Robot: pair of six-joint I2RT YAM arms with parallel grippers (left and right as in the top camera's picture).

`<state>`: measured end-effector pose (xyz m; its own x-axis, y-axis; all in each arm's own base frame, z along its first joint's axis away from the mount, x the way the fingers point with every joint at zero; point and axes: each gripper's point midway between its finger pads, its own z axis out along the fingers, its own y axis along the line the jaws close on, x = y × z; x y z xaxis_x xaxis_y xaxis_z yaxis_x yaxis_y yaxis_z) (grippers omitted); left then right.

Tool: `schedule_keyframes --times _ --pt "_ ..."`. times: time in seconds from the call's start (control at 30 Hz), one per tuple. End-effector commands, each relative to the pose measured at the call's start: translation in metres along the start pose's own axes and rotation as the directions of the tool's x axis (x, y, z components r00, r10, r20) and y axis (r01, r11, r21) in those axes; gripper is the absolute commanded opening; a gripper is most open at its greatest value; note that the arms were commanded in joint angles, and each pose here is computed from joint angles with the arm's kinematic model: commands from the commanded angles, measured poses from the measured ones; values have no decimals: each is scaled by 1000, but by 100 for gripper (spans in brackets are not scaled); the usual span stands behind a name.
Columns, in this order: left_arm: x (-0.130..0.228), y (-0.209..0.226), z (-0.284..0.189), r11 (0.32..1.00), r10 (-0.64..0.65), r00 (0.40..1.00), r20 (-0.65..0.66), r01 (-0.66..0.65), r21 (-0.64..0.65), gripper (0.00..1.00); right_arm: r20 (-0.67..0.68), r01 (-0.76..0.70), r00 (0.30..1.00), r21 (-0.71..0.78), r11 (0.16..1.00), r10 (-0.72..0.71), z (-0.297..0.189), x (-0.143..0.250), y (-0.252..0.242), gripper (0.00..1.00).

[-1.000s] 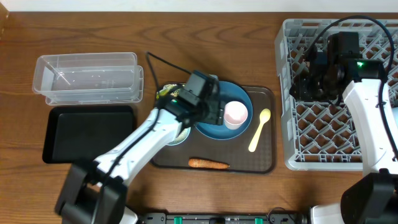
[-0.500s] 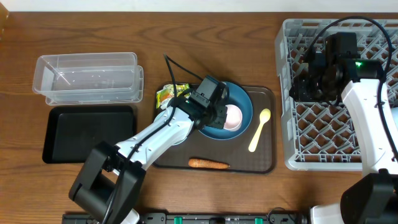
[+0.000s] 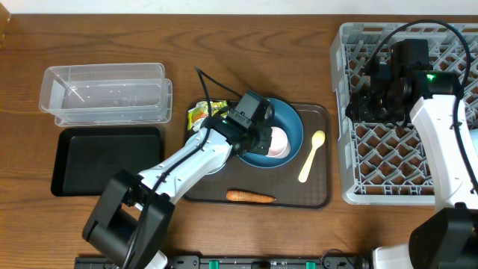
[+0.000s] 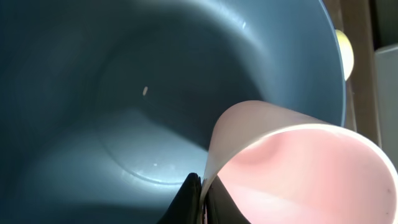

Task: Sort waste into correct bins and load items into the dishwasher rack
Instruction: 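Grasp the pink cup in the blue bowl with the left gripper, then lift the pink cup and pass it to the right gripper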

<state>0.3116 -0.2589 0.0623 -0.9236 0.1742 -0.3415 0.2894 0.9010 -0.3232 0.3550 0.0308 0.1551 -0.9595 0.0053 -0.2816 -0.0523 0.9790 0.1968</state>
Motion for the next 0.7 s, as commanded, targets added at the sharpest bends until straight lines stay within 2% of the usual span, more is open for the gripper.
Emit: schedule_keyframes --times 0.0,0.17,0.3,0.37,0.4,0.47,0.57,0.67 --pt "-13 -9 -24 993 -39 999 23 37 111 6 24 10 1000 -3 1000 -10 -7 -5 4 55" --pt "-42 0 -78 961 -128 986 109 96 260 6 33 30 999 -43 999 -28 -7 -7 12 57" --pt "-58 8 -124 891 -235 963 131 160 425 6 88 174 984 -269 947 -155 -14 -9 52 63" --pt "-61 6 -144 834 -263 958 111 168 526 6 160 277 960 -420 864 -230 -25 -10 81 67" --pt "-61 5 -153 797 -274 957 92 173 579 6 206 331 943 -487 808 -262 -33 -10 95 71" --pt "-61 4 -165 731 -309 950 39 211 650 6 308 436 900 -589 680 -309 -50 -8 121 74" --pt "-61 -1 -181 636 -337 941 -40 259 727 6 437 548 836 -658 516 -331 -72 -4 146 75" --pt "-63 -10 -193 572 -324 943 -76 259 778 6 494 594 805 -676 437 -330 -83 -2 159 75"
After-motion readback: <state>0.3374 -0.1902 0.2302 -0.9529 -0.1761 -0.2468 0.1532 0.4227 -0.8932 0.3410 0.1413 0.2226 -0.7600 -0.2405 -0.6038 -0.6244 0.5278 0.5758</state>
